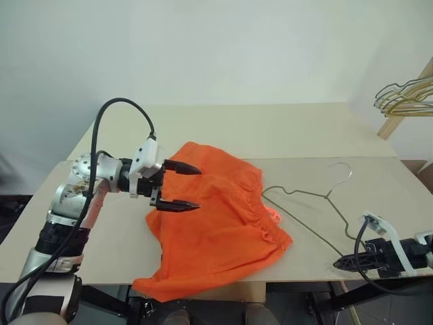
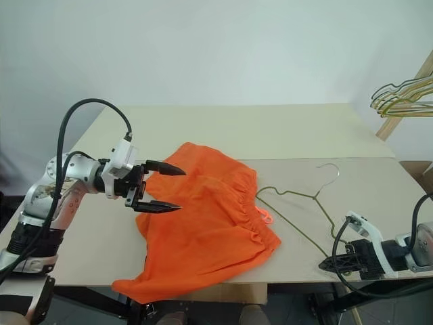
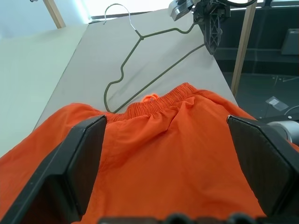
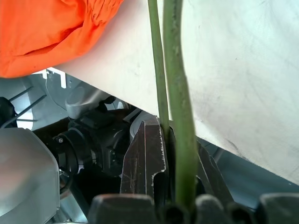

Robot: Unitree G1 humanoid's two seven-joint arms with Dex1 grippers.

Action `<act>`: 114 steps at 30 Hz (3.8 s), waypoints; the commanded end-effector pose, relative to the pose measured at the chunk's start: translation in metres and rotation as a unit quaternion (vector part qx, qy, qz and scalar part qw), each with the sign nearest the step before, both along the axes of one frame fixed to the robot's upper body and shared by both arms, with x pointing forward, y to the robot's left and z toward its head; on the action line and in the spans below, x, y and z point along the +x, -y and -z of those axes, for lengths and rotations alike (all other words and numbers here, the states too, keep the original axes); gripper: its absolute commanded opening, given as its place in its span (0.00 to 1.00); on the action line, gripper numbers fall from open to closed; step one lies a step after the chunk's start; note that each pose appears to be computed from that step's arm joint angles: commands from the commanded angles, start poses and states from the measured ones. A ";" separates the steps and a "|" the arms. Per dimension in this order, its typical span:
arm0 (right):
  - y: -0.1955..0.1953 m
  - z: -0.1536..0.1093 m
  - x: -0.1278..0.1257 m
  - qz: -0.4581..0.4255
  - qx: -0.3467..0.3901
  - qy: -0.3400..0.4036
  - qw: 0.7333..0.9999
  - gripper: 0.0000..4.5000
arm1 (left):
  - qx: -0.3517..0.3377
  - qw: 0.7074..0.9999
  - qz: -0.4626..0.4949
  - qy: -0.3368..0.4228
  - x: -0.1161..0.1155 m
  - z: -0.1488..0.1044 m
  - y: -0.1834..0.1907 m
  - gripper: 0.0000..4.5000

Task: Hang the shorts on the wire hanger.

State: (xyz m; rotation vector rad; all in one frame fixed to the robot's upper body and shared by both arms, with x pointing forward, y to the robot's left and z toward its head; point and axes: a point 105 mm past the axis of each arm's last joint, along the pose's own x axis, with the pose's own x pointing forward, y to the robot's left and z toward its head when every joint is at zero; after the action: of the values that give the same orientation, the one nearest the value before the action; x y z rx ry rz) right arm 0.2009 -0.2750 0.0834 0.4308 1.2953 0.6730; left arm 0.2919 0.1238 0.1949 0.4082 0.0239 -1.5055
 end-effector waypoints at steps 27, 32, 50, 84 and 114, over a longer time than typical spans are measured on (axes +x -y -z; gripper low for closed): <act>-0.016 -0.036 -0.027 -0.080 0.125 -0.022 0.989 0.00 | 0.009 0.999 -0.015 0.036 -0.005 -0.006 -0.008 0.99; -0.005 -0.031 -0.029 -0.059 0.101 -0.021 0.993 0.00 | 0.007 0.999 -0.015 0.035 -0.006 -0.005 -0.008 0.99; -0.012 -0.001 -0.046 -0.088 0.085 -0.058 0.991 0.00 | 0.012 0.999 0.006 0.030 -0.003 -0.008 -0.002 0.99; -0.025 0.011 -0.052 -0.120 0.097 -0.077 0.985 0.00 | 0.013 1.000 0.004 0.024 -0.013 -0.005 0.002 0.99; -0.074 0.009 -0.008 -0.144 0.142 -0.041 0.978 0.00 | 0.018 0.999 -0.001 0.037 -0.009 -0.007 0.003 0.99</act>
State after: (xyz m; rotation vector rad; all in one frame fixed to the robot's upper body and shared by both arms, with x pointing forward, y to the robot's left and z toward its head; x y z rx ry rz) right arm 0.1820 -0.2046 0.0696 0.5104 1.3886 1.1158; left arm 0.2806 0.1222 0.1932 0.4688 0.0300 -1.5008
